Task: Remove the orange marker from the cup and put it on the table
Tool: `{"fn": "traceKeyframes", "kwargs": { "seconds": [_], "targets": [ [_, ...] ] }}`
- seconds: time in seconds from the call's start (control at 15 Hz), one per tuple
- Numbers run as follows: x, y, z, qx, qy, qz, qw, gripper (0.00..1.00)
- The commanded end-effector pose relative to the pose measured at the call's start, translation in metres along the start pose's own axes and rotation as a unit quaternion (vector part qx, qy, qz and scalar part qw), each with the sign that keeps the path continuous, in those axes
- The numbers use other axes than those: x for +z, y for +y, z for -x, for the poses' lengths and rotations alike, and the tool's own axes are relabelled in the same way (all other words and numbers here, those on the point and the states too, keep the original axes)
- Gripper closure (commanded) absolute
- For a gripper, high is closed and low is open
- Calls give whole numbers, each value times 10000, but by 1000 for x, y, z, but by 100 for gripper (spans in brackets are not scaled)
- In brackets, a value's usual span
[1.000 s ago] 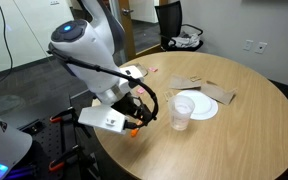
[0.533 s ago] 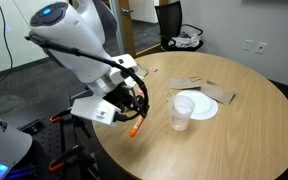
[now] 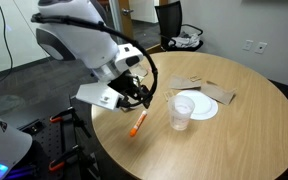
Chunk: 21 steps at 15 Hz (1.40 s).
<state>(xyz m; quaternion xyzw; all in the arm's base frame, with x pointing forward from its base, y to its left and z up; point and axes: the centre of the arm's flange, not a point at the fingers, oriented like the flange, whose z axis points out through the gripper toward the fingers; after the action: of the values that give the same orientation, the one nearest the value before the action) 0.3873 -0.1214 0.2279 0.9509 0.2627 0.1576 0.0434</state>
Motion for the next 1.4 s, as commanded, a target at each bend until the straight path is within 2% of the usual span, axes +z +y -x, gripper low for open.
{"fn": "traceKeyframes", "kwargs": {
  "seconds": [0.0, 0.87, 1.33],
  "targets": [
    [-59, 18, -46, 141, 33, -101, 9998, 0],
    [-136, 30, -130, -125, 83, -146, 9998, 0],
    [-134, 30, -133, -236, 176, -130, 9995, 0]
  ]
}}
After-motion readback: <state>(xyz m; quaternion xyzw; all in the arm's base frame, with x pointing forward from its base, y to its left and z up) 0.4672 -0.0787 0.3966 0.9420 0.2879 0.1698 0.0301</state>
